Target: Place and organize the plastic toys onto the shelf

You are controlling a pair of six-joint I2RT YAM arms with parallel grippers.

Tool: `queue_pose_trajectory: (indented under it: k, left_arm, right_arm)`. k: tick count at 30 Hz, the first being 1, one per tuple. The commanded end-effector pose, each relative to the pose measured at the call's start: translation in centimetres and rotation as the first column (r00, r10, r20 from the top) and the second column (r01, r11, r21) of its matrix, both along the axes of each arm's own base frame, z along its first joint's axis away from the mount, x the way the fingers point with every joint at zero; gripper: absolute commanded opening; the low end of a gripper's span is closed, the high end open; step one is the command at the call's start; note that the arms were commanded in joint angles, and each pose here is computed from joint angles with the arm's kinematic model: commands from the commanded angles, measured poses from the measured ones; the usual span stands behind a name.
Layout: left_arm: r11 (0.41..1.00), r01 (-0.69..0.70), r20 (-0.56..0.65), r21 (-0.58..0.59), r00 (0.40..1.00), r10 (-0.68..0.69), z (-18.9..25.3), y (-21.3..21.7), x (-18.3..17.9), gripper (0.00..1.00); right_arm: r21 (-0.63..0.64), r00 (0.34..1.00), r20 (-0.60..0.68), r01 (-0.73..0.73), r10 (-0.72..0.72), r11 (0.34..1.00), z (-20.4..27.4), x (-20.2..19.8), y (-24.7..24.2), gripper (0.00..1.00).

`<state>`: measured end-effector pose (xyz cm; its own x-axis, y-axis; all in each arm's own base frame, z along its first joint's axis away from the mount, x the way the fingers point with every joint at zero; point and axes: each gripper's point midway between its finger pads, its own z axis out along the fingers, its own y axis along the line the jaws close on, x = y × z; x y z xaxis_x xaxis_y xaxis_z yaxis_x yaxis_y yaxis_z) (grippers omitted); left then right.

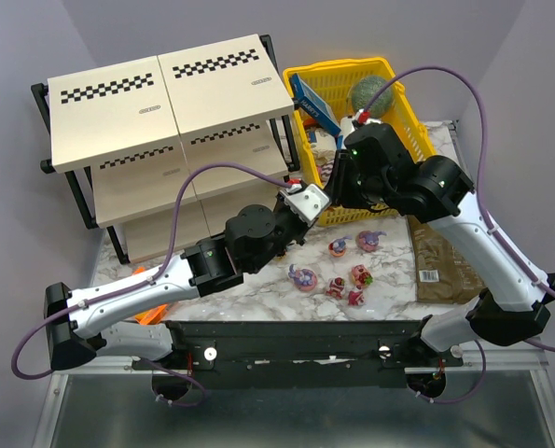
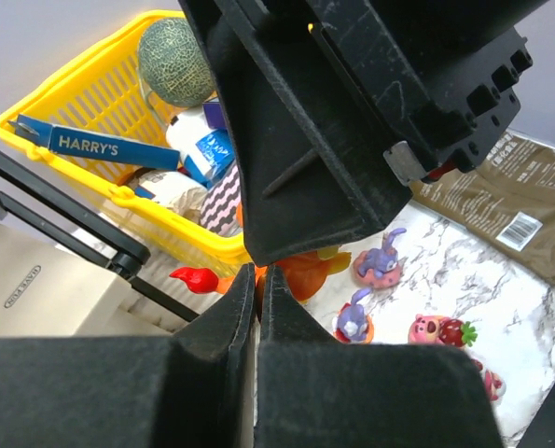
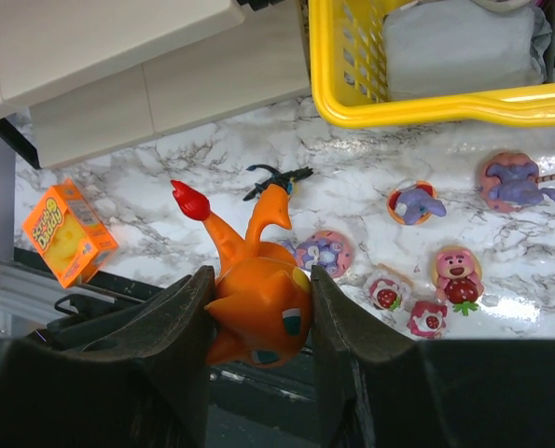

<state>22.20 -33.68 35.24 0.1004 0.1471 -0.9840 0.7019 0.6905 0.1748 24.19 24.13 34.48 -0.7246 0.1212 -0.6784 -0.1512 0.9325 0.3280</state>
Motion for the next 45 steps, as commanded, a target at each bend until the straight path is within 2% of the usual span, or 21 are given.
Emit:
queue_pose_trajectory:
  k: [1, 3, 4, 6, 7, 9, 10, 12, 13, 15, 16, 19, 27, 30, 33, 35, 36, 39, 41, 45]
  left_arm:
    - [0.999, 0.012, 0.014, -0.030, 1.000, -0.011, 1.3, -0.3, -0.2, 0.00]
    - [0.999, 0.010, 0.012, -0.032, 1.000, -0.010, 1.2, -0.2, -0.2, 0.00]
    - [0.999, 0.009, 0.014, -0.032, 1.000, -0.008, 1.2, -0.1, -0.2, 0.00]
    - [0.999, 0.013, 0.020, -0.034, 1.000, -0.013, 1.3, -0.1, -0.3, 0.00]
    - [0.999, 0.018, 0.027, -0.039, 0.999, -0.017, 1.6, 0.1, -0.4, 0.00]
    - [0.999, 0.023, 0.036, -0.040, 0.999, -0.022, 1.6, 0.1, -0.5, 0.00]
    - [0.999, 0.029, 0.040, -0.045, 0.999, -0.027, 1.9, 0.2, -0.7, 0.00]
    - [0.998, 0.032, 0.044, -0.047, 0.999, -0.030, 2.1, 0.3, -0.7, 0.00]
    - [0.998, 0.034, 0.047, -0.052, 0.998, -0.032, 2.3, 0.4, -0.8, 0.00]
    - [0.998, 0.037, 0.051, -0.058, 0.998, -0.034, 2.6, 0.6, -0.9, 0.00]
    - [0.997, 0.037, 0.053, -0.062, 0.998, -0.034, 2.8, 0.7, -1.0, 0.00]
    - [0.997, 0.033, 0.057, -0.072, 0.998, -0.029, 3.3, 1.2, -1.1, 0.00]
    - [0.996, 0.012, 0.071, -0.086, 0.997, -0.006, 4.6, 2.8, -1.4, 0.00]
    - [0.995, -0.007, 0.085, -0.103, 0.996, 0.016, 5.7, 3.8, -1.3, 0.00]
    - [0.994, -0.028, 0.090, -0.108, 0.995, 0.038, 6.4, 5.0, -0.9, 0.00]
    - [0.989, -0.056, 0.105, -0.139, 0.992, 0.071, 8.1, 6.2, -0.3, 0.00]
    - [0.985, -0.094, 0.104, -0.143, 0.989, 0.109, 8.6, 7.4, 0.9, 0.00]
    - [0.975, -0.076, 0.132, -0.209, 0.986, 0.106, 11.8, 9.0, 1.5, 0.00]
    - [0.962, -0.108, 0.163, -0.250, 0.975, 0.152, 14.3, 11.0, 2.4, 0.00]
    - [0.956, -0.152, 0.200, -0.252, 0.958, 0.205, 16.6, 13.1, 4.1, 0.00]
  right_arm:
    - [0.059, 1.000, 0.028, -0.005, 0.004, 0.998, 1.4, 0.2, 0.6, 0.00]
    - [0.061, 1.000, 0.029, -0.004, 0.003, 0.998, 1.5, 0.2, 0.7, 0.01]
    - [0.059, 0.999, 0.032, -0.001, -0.001, 0.998, 1.5, 0.3, 0.7, 0.10]
    - [0.067, 0.999, 0.037, 0.025, -0.028, 0.997, 1.7, 0.5, 0.5, 0.19]
    - [0.074, 0.998, 0.047, 0.026, -0.029, 0.997, 2.0, 0.6, 0.5, 0.29]
    - [0.107, 0.997, 0.071, 0.019, -0.027, 0.994, 2.9, 0.8, 0.8, 0.36]
    - [0.125, 0.997, 0.077, 0.009, -0.018, 0.992, 3.3, 0.7, 1.1, 0.44]
    - [0.148, 0.996, 0.089, 0.001, -0.015, 0.989, 3.9, 0.9, 1.4, 0.50]
    - [0.157, 0.996, 0.092, -0.005, -0.009, 0.988, 4.2, 0.9, 1.6, 0.58]
    - [0.162, 0.995, 0.096, -0.004, -0.012, 0.987, 4.4, 1.0, 1.8, 0.64]
    - [0.165, 0.995, 0.100, -0.002, -0.015, 0.986, 4.5, 1.1, 1.8, 0.71]
    - [0.183, 0.992, 0.121, 0.004, -0.027, 0.983, 5.2, 1.2, 1.7, 0.78]
    - [0.245, 0.977, 0.202, 0.017, -0.068, 0.969, 8.1, 1.4, 0.8, 0.83]
    - [0.294, 0.949, 0.278, 0.064, -0.150, 0.954, 10.3, 1.5, -1.1, 0.84]
    - [0.363, 0.894, 0.388, 0.076, -0.225, 0.929, 13.7, 1.0, -3.8, 0.86]
    - [0.360, 0.868, 0.425, 0.096, -0.255, 0.928, 14.6, 0.8, -5.3, 0.87]
    - [0.354, 0.864, 0.433, 0.101, -0.259, 0.930, 14.7, 0.8, -5.5, 0.88]
    - [0.345, 0.856, 0.442, 0.112, -0.267, 0.932, 14.5, 0.6, -6.3, 0.88]
    - [0.334, 0.865, 0.427, 0.119, -0.263, 0.935, 13.2, 0.6, -6.2, 0.88]
    - [0.335, 0.875, 0.419, 0.101, -0.244, 0.937, 11.2, 0.3, -5.9, 0.88]
